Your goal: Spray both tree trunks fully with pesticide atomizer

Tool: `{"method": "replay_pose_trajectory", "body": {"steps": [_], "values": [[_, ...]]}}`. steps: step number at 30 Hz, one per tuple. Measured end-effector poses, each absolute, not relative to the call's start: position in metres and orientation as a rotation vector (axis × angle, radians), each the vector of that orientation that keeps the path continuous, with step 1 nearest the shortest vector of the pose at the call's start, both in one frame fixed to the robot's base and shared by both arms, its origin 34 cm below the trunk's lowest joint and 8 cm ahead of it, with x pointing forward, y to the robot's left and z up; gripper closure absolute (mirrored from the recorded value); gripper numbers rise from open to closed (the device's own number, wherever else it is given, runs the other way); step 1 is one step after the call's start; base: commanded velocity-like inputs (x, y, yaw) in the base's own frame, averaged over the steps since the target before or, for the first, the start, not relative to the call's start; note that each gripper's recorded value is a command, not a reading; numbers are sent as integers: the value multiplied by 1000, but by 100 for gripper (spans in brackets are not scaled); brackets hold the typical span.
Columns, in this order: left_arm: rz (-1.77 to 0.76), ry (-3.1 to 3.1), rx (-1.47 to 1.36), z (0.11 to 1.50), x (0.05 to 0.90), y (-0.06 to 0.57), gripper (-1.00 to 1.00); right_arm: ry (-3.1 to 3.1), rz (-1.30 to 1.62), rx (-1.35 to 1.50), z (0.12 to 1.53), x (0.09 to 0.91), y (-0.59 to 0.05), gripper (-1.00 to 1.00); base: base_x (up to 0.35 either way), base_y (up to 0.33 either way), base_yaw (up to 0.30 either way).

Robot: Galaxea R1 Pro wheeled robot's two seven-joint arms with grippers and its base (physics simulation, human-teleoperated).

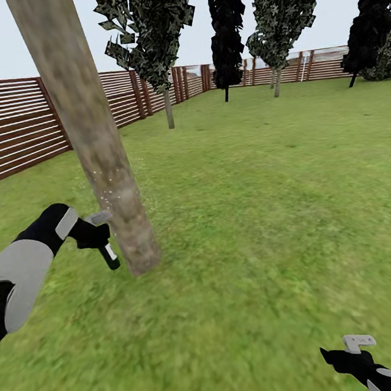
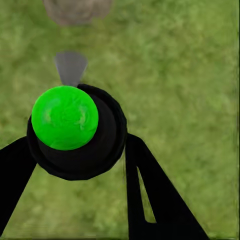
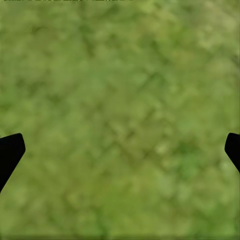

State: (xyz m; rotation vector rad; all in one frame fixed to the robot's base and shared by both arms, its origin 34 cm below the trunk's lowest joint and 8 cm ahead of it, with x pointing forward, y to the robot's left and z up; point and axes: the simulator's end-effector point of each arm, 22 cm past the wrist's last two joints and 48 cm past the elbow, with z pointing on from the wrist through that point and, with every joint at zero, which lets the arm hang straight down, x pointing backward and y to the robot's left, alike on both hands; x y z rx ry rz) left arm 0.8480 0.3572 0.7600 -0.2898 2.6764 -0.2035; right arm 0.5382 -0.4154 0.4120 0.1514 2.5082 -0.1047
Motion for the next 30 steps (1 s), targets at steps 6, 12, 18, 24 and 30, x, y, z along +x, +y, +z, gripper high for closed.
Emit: {"method": "replay_pose_trajectory", "body": {"steps": [6,12,18,24,30], "values": [[-226,2620,-280,800,867,354,100,2507,-105,151,412,539,-415,-100,0,0,0],[-219,2487,-251,895,903,356,100,2507,-105,152,412,538,-416,-100,0,0,0],[-205,2502,-249,887,901,357,100,2508,-105,152,412,538,-416,-100,0,0,0],[-203,2701,-257,750,845,342,100,2508,-105,151,412,538,-415,-100,0,0,0],[-187,2656,-253,702,837,336,100,2509,-104,152,412,538,-415,-100,0,0,0]]}}
